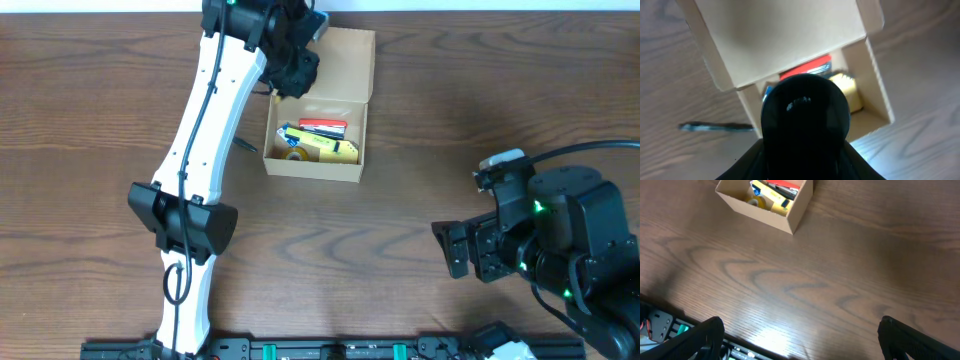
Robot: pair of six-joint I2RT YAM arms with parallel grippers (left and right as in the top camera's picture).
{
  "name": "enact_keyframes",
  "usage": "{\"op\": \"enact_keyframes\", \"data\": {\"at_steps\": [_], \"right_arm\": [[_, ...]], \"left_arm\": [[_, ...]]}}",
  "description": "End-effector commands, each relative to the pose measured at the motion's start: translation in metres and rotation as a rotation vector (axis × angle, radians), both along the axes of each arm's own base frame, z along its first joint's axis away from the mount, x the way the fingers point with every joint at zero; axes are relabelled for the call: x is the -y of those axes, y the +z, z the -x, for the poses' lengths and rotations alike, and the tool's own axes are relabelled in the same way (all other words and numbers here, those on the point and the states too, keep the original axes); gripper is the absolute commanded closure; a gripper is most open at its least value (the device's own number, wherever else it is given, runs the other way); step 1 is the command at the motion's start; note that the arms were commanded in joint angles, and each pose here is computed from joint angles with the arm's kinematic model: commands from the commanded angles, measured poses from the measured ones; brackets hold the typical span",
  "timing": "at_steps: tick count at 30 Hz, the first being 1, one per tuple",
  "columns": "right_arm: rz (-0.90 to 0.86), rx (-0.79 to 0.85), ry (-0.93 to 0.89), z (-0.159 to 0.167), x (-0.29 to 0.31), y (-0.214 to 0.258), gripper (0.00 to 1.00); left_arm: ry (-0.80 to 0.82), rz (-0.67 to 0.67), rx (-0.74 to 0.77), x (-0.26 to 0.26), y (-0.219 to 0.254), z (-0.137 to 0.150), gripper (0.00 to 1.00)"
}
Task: Pack container
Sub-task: 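Lift the black tool with the left gripper and lower it into the box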
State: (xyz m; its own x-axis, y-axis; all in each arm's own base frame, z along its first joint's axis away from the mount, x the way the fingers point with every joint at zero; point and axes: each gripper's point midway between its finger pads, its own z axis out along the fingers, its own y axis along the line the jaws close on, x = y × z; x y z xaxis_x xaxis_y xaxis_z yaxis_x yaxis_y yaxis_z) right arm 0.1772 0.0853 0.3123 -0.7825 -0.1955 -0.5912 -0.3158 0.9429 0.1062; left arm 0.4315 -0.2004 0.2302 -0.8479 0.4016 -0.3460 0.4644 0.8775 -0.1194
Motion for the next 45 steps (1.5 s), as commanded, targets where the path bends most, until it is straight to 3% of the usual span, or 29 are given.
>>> {"op": "enact_keyframes", "data": {"at_steps": [1,5,13,25,45], "right_arm": [[0.007,0.017,-0.007,-0.001,0.003,0.004,0.01],[0.007,0.017,-0.007,-0.001,0.003,0.004,0.01],[0.007,0.017,-0.007,-0.001,0.003,0.004,0.01],[0.007,0.017,-0.007,-0.001,0.003,0.004,0.01],[0.007,0.017,-0.007,-0.001,0.003,0.004,0.01]], "left_arm": [[0.184,0.069,-0.088,0.014,-0.017,-0.004,0.94],[0.267,0.072,-0.112,0.037,-0.032,-0.003,0.94],[0.433,-0.058,-0.059,0.067,-0.067,0.007,0.94],[0.577,-0.110,-0.116,0.068,-0.105,0.022,0.94],[0.568,-0.130,-0.140,0.082,-0.169,0.033,0.94]]}}
